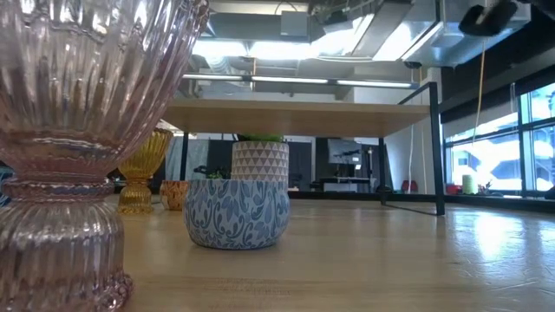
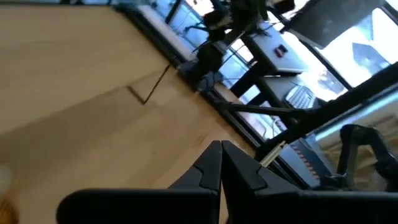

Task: Pick & Place candle stick holders
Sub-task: Put the orange candle holder on the shelf

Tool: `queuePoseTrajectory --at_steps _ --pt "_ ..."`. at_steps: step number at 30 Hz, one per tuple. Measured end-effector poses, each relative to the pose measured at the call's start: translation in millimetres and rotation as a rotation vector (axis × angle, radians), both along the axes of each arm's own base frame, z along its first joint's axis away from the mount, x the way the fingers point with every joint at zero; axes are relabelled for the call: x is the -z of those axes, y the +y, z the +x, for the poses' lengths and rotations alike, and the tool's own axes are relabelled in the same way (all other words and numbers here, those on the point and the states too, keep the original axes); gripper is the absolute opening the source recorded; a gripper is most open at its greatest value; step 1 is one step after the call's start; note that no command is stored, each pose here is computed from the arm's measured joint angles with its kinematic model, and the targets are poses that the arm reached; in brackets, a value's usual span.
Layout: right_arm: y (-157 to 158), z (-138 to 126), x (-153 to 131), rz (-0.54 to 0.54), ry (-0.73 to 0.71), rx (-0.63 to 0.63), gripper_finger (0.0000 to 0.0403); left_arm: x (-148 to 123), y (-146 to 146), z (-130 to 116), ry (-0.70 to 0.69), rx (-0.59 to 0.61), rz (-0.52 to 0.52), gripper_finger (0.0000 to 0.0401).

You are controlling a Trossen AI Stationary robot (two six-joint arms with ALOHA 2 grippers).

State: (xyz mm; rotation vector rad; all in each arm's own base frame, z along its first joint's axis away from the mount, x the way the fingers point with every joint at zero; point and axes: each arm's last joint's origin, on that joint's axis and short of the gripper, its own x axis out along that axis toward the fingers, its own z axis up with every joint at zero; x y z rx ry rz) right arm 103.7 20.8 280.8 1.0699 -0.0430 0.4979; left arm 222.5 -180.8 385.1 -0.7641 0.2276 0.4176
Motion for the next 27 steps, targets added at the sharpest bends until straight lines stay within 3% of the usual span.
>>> queuePoseTrajectory --at_steps 3,7,11,15,21,27 --pt "8.2 7.2 2.9 -0.007 0.054 -0.059 0.0001 5.1 -8.2 -15.1 -0.007 -0.038 -0.061 0.0002" --pt "23.4 19.3 -15.3 -0.09 0.066 -0.105 0.0001 9.9 -15.0 -28.2 -0.01 -0.058 -0.09 0.0002" --pt "44.8 35.0 -45.2 -0.252 0.047 -0.14 0.0001 11.5 -15.7 -31.1 -0.006 -0.064 -0.104 0.0002" --pt "72.9 48.5 -71.3 -0.495 0.089 -0.219 0.0001 13.7 -12.5 -30.0 0.034 -0.056 -0.085 0.0002" --pt "111.2 58.7 -87.7 -0.793 0.336 -0.263 0.0001 33.9 1.4 -35.3 0.311 -0.106 -0.19 0.0002" --pt "142.3 65.5 -91.9 -0.927 0.425 -0.252 0.0001 63.4 8.0 -46.0 0.632 -0.343 -0.151 0.0002"
